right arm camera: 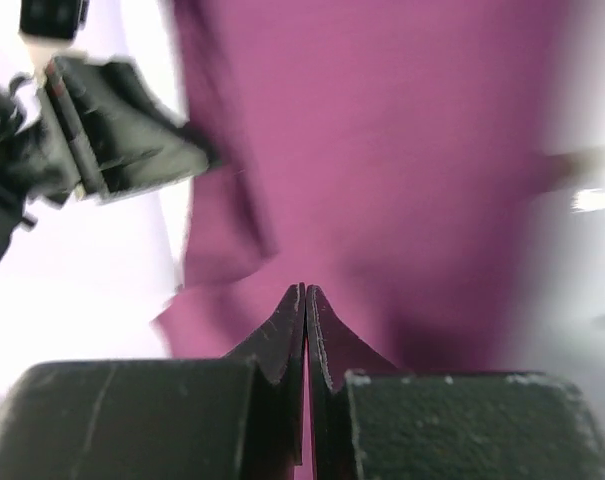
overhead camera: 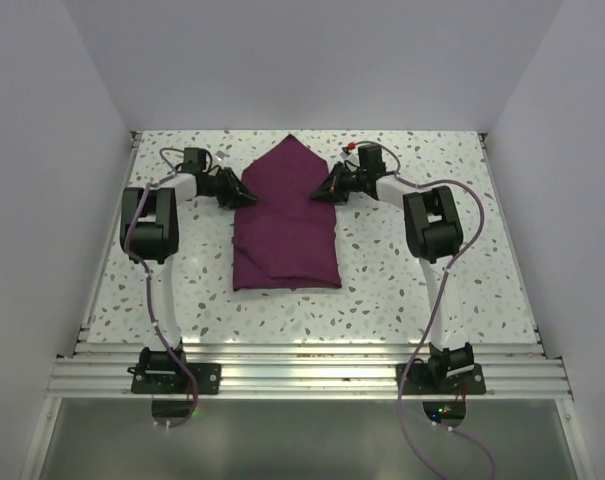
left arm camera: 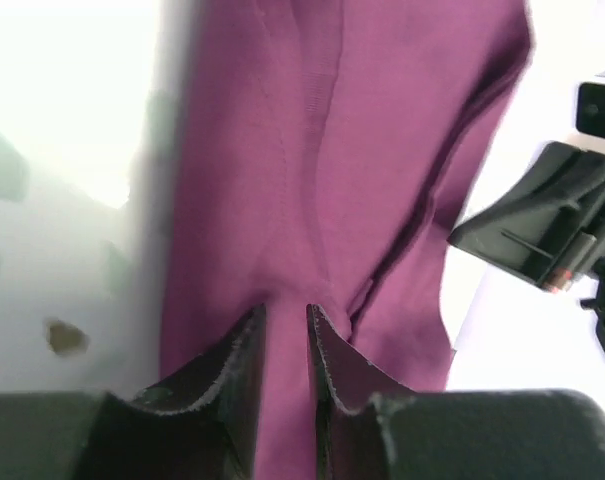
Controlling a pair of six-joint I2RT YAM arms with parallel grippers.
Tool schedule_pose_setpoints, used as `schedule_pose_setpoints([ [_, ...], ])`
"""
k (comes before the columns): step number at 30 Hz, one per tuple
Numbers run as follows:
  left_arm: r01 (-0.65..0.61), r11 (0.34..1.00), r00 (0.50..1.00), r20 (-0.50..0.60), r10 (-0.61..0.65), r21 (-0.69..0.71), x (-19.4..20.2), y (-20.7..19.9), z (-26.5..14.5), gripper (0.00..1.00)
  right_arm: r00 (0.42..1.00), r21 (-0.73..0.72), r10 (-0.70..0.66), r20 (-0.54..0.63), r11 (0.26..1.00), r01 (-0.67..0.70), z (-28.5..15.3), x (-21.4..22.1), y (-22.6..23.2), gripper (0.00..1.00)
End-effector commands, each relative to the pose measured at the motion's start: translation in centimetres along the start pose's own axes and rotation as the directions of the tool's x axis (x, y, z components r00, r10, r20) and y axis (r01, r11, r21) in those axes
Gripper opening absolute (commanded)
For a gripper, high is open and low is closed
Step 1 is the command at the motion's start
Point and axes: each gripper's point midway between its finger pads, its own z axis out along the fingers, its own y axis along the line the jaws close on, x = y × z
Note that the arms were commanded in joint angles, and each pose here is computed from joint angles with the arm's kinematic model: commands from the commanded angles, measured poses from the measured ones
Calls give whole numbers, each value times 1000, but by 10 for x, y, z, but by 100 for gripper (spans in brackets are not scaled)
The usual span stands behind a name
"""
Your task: Prepare the surgical pack
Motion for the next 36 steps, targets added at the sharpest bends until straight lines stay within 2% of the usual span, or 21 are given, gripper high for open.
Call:
schedule_pose_setpoints([
  [1, 32, 999, 999, -16, -32, 13, -5, 18, 16, 27, 999, 29, 32, 37, 999, -34, 10, -18, -28, 0],
  [5, 23, 999, 1000, -20, -22, 40, -10, 19, 24, 32, 998, 40, 21, 62, 999, -24, 14, -30, -35, 0],
  [7, -16, 998, 1000, 10, 15, 64, -21, 8, 21, 35, 998, 41, 20, 65, 999, -23, 15, -33, -35, 0],
  [11, -88, 993, 990, 116, 79, 76, -56, -11, 0, 39, 991, 15, -23, 133, 1000, 21, 7, -66, -3, 1],
  [14, -143, 989, 966, 221, 133, 32, -84, -22, -15, 41, 974, 92, -86, 211, 993, 68, -10, -96, 9, 10],
  [18, -177, 980, 915, 352, 196, -88, -118, -21, -30, 54, 948, 178, -141, 286, 980, 92, -31, -121, 9, 32],
  [19, -191, 977, 906, 366, 214, -98, -123, -22, -31, 55, 943, 195, -143, 299, 977, 86, -37, -126, 4, 35],
  [22, -230, 965, 887, 380, 261, -127, -135, -19, -28, 59, 939, 231, -153, 307, 969, 83, -40, -130, -10, 50],
  [23, -217, 967, 900, 356, 250, -130, -133, -7, -18, 59, 944, 239, -142, 296, 968, 71, -36, -128, -22, 52],
  [25, -228, 968, 902, 351, 251, -107, -138, -12, -13, 59, 946, 238, -151, 287, 968, 82, -31, -128, -27, 60],
  [30, -240, 970, 907, 350, 236, -32, -136, -12, 7, 61, 964, 224, -135, 231, 971, 83, -6, -114, -55, 63],
  [36, -207, 975, 934, 280, 220, -76, -121, 9, 28, 60, 970, 231, -153, 187, 967, 108, 15, -101, -56, 62],
])
